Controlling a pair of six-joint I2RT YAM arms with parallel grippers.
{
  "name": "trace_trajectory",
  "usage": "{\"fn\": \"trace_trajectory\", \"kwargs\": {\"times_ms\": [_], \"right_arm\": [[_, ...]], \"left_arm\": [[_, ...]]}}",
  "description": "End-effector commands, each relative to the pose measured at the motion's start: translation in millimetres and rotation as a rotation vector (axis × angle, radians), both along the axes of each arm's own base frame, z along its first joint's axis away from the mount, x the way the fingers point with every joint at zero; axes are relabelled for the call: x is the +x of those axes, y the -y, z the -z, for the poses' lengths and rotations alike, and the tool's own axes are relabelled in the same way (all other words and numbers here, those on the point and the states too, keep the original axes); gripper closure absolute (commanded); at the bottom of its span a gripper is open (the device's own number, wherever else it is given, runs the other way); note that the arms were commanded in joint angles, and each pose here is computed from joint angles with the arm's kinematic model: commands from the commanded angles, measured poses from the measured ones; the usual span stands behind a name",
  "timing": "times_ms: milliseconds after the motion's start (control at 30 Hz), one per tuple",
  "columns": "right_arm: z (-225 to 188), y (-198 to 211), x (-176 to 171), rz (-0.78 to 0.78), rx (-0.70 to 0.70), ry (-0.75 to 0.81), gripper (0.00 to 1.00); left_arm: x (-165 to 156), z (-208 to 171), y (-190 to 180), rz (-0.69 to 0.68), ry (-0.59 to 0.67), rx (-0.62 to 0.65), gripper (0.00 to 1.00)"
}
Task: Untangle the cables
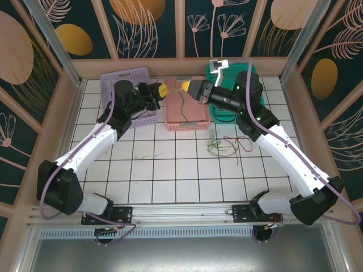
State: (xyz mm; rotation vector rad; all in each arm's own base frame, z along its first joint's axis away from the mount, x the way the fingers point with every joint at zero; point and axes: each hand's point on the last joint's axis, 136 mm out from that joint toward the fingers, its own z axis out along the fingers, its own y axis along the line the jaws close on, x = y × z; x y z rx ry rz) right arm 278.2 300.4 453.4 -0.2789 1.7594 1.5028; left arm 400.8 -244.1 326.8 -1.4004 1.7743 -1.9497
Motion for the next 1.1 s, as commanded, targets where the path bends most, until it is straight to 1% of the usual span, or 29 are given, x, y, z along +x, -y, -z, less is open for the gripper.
{"fn": "trace_trajectory", "kwargs": {"times_ms": [0,167,267,300,367,400,433,500,567,600,700,800,900,967,1033,1067], "right_arm": [[-32,12,-19,-0.008,0.060,0.091,1.00],[-22,12,-16,0.001,0.046,0.070,1.00],[-12,12,-9,0.024,0.011,0.035,1.00],[-8,12,-6,0.034,-0.007,0.024,0.89],[1,17,-1,0.084,-0.049,0.003,0.64],[6,23,5,0.134,-0.075,-0.015,0.57],[9,29,7,0.162,-0.088,-0.023,0.54],[14,43,12,0.218,-0.107,-0.035,0.48],[19,55,15,0.260,-0.120,-0.049,0.46],[21,57,13,0.267,-0.127,-0.054,0.45],[28,62,11,0.282,-0.149,-0.064,0.44],[32,63,10,0.283,-0.159,-0.073,0.44],[37,63,10,0.280,-0.165,-0.083,0.44],[40,62,10,0.277,-0.162,-0.093,0.44],[43,60,10,0.269,-0.156,-0.103,0.44],[44,60,9,0.267,-0.152,-0.108,0.44]], "left_arm": [[6,24,-11,-0.025,-0.063,0.058,1.00],[11,26,-13,-0.012,-0.052,0.097,1.00],[21,26,-25,-0.009,-0.012,0.159,1.00],[27,24,-32,-0.010,0.016,0.187,1.00],[44,17,-46,0.008,0.099,0.234,1.00],[52,16,-53,0.039,0.126,0.276,1.00],[59,19,-63,0.055,0.118,0.325,1.00],[75,24,-87,0.064,0.130,0.464,1.00],[89,30,-107,0.065,0.134,0.547,1.00],[98,43,-114,0.072,0.116,0.579,1.00],[127,52,-138,0.066,0.144,0.719,1.00],[157,64,-155,0.096,0.160,0.917,1.00],[182,73,-178,0.102,0.171,1.142,1.00],[191,82,-194,0.104,0.179,1.282,1.00],[195,99,-202,0.126,0.171,1.361,1.00],[195,111,-204,0.148,0.154,1.374,1.00]]}}
